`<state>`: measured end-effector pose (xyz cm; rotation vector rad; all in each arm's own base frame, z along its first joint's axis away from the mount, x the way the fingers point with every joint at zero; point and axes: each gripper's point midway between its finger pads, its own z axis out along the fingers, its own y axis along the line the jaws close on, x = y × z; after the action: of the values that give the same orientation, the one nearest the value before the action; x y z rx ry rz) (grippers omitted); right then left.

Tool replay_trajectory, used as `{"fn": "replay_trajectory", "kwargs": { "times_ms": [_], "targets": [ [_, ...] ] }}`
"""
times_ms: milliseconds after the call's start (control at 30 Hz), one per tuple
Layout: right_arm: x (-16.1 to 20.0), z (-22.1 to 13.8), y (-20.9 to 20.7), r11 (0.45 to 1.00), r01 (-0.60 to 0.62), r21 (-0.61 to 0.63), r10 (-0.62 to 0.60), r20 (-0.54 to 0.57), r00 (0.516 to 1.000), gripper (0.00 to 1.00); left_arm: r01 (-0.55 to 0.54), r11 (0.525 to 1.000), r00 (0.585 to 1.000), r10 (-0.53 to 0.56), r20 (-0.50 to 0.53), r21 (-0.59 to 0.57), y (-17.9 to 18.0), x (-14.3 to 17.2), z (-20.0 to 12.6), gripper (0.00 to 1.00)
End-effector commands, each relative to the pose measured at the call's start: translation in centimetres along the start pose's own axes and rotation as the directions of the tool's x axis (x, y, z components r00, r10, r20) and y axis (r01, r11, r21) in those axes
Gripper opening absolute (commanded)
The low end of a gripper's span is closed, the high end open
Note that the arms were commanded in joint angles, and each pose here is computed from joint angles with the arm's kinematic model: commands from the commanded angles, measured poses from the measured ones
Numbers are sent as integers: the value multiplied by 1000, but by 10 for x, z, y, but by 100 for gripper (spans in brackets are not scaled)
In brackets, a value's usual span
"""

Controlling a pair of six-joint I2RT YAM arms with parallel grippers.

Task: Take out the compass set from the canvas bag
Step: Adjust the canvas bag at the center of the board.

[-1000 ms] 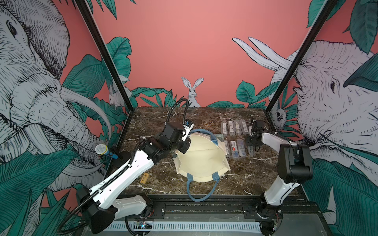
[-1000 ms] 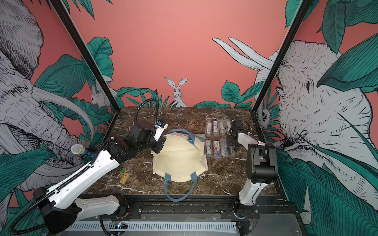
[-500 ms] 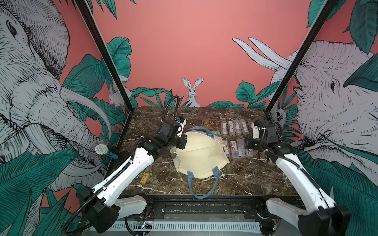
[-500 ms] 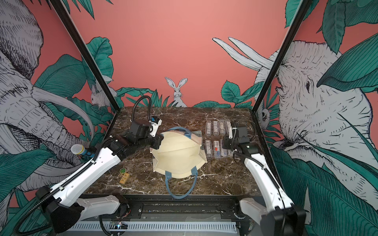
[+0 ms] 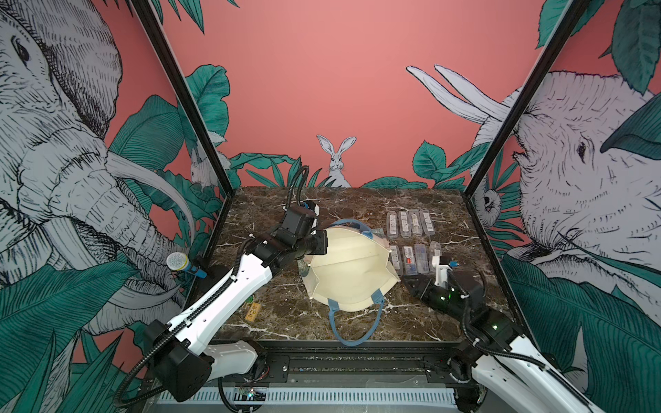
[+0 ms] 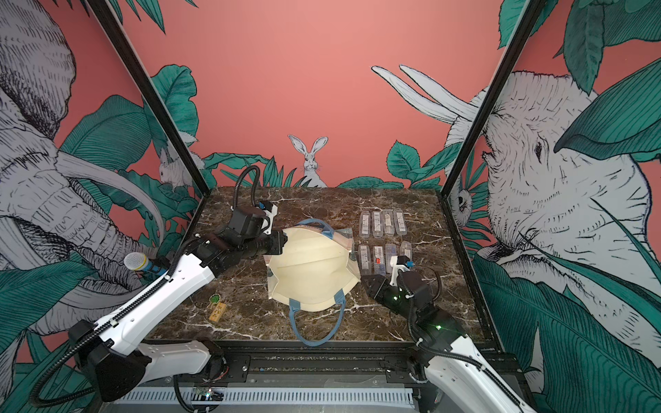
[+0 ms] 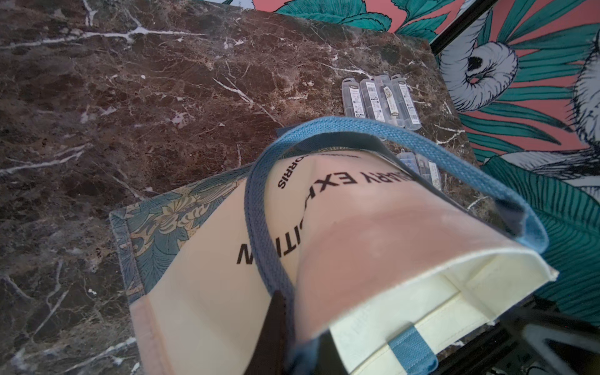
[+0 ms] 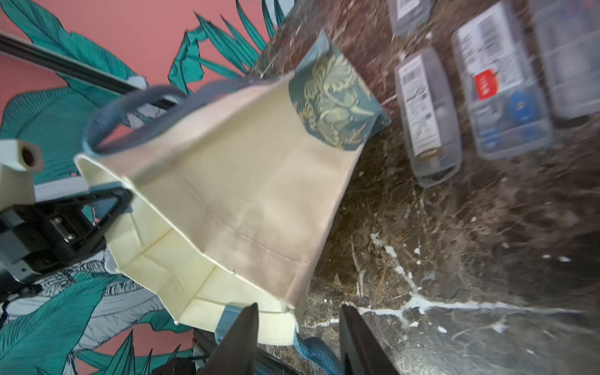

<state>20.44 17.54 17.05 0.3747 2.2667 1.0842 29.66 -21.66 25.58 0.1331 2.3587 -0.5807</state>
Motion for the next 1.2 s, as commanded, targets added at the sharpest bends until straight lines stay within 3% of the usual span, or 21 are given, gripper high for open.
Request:
{"fn": "replay_trajectory", "kwargs": {
  "times_ms": [0,100,200,233,300,400,433,533,600,733,900,1167],
  "targets": [
    [-7,18,37,993,-41,-109,42,9,999,46,115,993,993,-114,31,-15,3,-11,-7,0],
    [4,35,27,999,36,-37,-37,-41,998,49,132,991,991,-131,40,-24,6,-12,-10,0],
    [4,46,13,997,76,18,-76,-20,997,48,143,989,989,-142,42,-24,7,-12,-11,0],
    [3,49,10,996,81,30,-81,-12,997,44,145,989,989,-144,39,-23,7,-11,-11,0],
    [-1,56,10,994,96,44,-96,3,995,23,145,989,989,-144,32,-20,7,-8,-10,0],
    [-14,58,28,990,134,48,-135,20,991,2,123,992,992,-123,8,-7,5,-3,-9,0],
    [-18,58,31,987,148,64,-150,23,988,0,103,995,995,-103,-5,1,4,-1,-9,4],
    [-27,61,40,976,194,98,-195,-3,981,0,-19,999,996,16,-83,-32,11,14,-14,49],
    [-29,68,44,972,213,100,-207,-68,976,0,-118,992,984,110,-141,-49,15,22,-22,63],
    [-34,82,55,968,241,63,-223,-209,952,0,-307,945,940,283,-189,-113,28,14,-43,81],
    [-51,80,67,950,309,45,-283,-297,912,0,-490,853,871,476,-119,-179,22,-37,-54,93],
    [-73,79,84,935,355,3,-334,-328,884,0,-742,665,668,744,-21,-82,-18,-84,7,98]
  ]
}}
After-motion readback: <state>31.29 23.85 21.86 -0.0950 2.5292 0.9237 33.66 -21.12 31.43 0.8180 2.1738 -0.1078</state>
